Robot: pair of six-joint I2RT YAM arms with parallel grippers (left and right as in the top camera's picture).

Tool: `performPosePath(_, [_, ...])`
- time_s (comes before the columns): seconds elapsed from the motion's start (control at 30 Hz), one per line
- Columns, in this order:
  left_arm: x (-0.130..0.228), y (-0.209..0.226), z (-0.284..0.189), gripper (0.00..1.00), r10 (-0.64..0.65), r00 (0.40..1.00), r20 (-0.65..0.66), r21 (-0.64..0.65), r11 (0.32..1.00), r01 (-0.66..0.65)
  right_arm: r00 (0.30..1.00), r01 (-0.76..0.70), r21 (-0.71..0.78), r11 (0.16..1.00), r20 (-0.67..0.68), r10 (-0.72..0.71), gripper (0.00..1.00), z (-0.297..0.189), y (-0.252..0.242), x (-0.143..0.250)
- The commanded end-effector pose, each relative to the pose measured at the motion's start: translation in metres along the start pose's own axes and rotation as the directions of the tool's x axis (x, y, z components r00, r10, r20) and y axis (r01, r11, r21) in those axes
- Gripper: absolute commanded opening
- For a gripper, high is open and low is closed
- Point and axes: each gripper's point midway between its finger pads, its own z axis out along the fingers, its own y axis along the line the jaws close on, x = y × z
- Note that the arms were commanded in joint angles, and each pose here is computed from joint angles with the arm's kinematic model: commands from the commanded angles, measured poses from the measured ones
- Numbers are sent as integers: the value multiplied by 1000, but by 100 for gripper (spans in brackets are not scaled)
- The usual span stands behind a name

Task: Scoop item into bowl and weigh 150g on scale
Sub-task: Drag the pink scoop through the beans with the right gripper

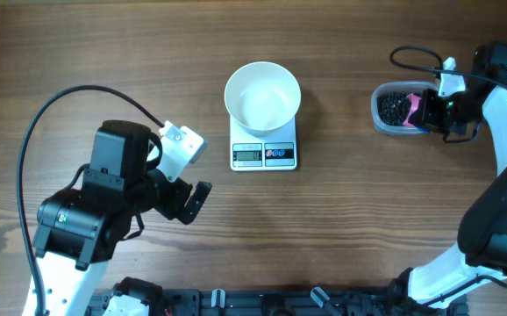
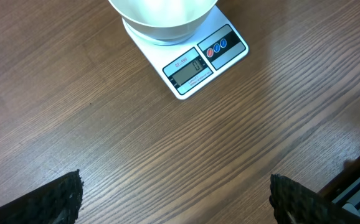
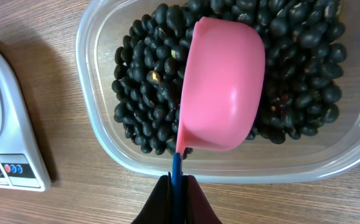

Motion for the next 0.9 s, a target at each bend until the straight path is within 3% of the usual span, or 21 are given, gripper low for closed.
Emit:
performPosePath(0.0, [-8,0,-5,100,19,999,28,7,1000,-19,996,-29,-95,995,-81,21,4,18,12,15])
performPosePath(0.87, [-8,0,-5,100,19,999,28,7,1000,-19,975,-207,-327,922,11,223,4,-18,-17,2])
